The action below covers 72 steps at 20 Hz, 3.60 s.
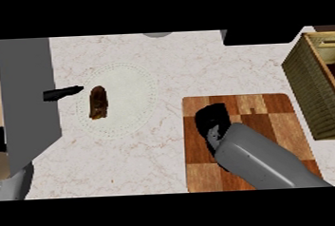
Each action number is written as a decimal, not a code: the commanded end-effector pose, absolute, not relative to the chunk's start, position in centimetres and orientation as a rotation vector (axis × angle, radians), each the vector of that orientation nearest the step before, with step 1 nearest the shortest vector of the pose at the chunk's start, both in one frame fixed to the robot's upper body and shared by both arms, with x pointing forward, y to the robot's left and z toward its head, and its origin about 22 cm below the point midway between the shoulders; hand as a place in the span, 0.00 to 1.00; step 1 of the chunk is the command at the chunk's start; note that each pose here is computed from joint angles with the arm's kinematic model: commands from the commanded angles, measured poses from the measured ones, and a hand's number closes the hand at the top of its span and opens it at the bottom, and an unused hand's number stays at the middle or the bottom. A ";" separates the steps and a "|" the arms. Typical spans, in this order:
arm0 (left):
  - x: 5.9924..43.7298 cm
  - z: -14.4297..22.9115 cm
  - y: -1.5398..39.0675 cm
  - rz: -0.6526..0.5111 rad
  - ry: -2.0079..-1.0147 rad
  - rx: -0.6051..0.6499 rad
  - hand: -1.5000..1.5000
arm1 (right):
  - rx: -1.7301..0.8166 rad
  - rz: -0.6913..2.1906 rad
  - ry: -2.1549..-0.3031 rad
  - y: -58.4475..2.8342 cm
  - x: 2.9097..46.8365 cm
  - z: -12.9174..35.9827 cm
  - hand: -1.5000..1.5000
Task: Pick the squash from the cutting board and place it in the basket
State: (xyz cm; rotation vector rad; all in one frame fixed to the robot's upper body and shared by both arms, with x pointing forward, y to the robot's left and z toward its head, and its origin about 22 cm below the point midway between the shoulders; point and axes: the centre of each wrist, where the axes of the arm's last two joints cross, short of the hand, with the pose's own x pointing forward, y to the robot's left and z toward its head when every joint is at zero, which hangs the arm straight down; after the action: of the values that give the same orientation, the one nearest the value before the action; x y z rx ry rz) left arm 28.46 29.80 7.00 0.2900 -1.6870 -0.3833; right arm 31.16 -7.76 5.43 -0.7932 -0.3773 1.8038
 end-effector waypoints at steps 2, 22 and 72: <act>29.2 6.4 29.6 -0.388 -1.720 0.290 0.50 | -0.882 1.750 -0.276 -6.5 31.4 4.1 0.00; 28.0 6.6 29.4 -0.368 -1.711 0.282 0.50 | -0.885 1.748 -0.274 -11.7 29.1 1.3 1.00; 29.4 8.8 29.0 -0.415 -1.758 0.250 0.50 | -0.475 0.775 -1.835 -56.5 23.7 39.2 1.00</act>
State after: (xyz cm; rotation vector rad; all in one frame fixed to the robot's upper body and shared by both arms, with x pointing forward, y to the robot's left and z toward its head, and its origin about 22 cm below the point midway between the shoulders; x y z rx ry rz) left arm 28.95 28.43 8.86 0.2481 -1.7261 -0.4118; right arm 23.32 -56.81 38.61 -0.6715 -1.8157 0.6516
